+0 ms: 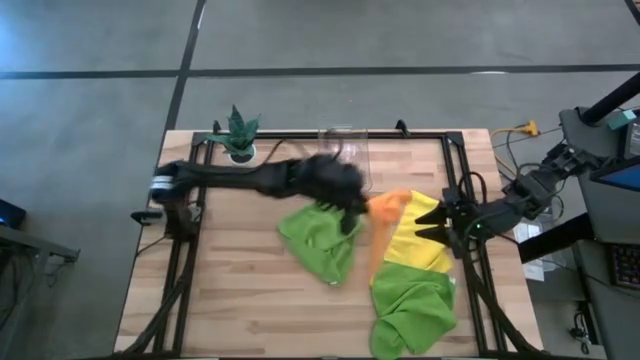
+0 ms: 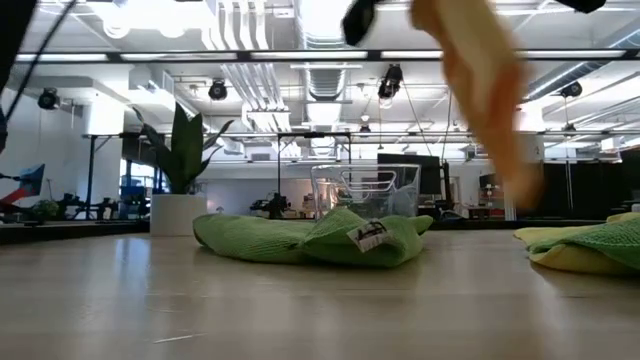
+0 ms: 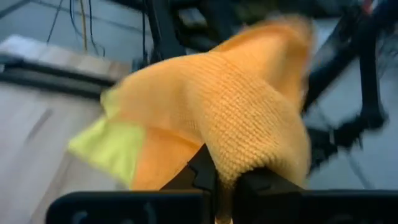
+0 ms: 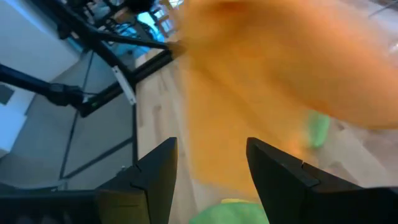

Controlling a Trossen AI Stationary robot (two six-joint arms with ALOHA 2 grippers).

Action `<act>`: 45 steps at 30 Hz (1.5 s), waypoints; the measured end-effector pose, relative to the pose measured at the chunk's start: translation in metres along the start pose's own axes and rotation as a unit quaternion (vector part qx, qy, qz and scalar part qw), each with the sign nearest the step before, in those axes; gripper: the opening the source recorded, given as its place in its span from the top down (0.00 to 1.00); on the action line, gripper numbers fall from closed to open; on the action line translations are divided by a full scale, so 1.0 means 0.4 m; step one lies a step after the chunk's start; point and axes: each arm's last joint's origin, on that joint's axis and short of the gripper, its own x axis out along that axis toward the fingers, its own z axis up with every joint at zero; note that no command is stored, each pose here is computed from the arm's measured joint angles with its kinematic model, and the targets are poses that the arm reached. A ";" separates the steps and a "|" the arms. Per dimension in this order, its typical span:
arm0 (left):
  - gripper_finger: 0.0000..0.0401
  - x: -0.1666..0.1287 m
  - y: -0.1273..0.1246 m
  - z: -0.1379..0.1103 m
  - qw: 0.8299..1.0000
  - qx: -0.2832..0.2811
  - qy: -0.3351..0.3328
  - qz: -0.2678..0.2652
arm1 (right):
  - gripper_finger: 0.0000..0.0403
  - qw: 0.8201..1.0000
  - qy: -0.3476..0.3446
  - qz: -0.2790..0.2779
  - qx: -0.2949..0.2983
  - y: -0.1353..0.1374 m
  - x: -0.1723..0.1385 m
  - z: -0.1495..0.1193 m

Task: Fold microfiber towels
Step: Move the towels to the top right

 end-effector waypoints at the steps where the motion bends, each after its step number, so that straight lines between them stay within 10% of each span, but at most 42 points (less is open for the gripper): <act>1: 0.97 0.023 0.021 0.010 1.000 -0.001 -0.003 -0.012 | 0.54 1.000 0.001 0.003 -0.001 0.001 -0.002 -0.001; 17: 0.24 0.101 0.104 0.040 0.978 -0.071 0.039 -0.191 | 0.54 0.999 0.031 0.012 -0.026 0.011 0.001 -0.031; 25: 0.20 0.088 0.095 0.044 0.955 -0.145 0.081 -0.247 | 0.54 0.997 0.069 -0.008 -0.040 0.038 0.072 -0.069; 31: 0.20 0.064 0.070 -0.012 0.877 -0.211 0.225 -0.368 | 0.54 0.974 0.216 0.010 -0.065 0.071 0.209 -0.182; 35: 0.20 0.001 0.019 -0.068 0.866 -0.203 0.282 -0.360 | 0.54 0.950 0.301 -0.011 -0.083 0.077 0.263 -0.267; 45: 0.20 -0.220 -0.060 -0.144 0.924 -0.191 0.263 -0.202 | 0.54 0.912 0.394 -0.088 -0.074 0.014 0.389 -0.419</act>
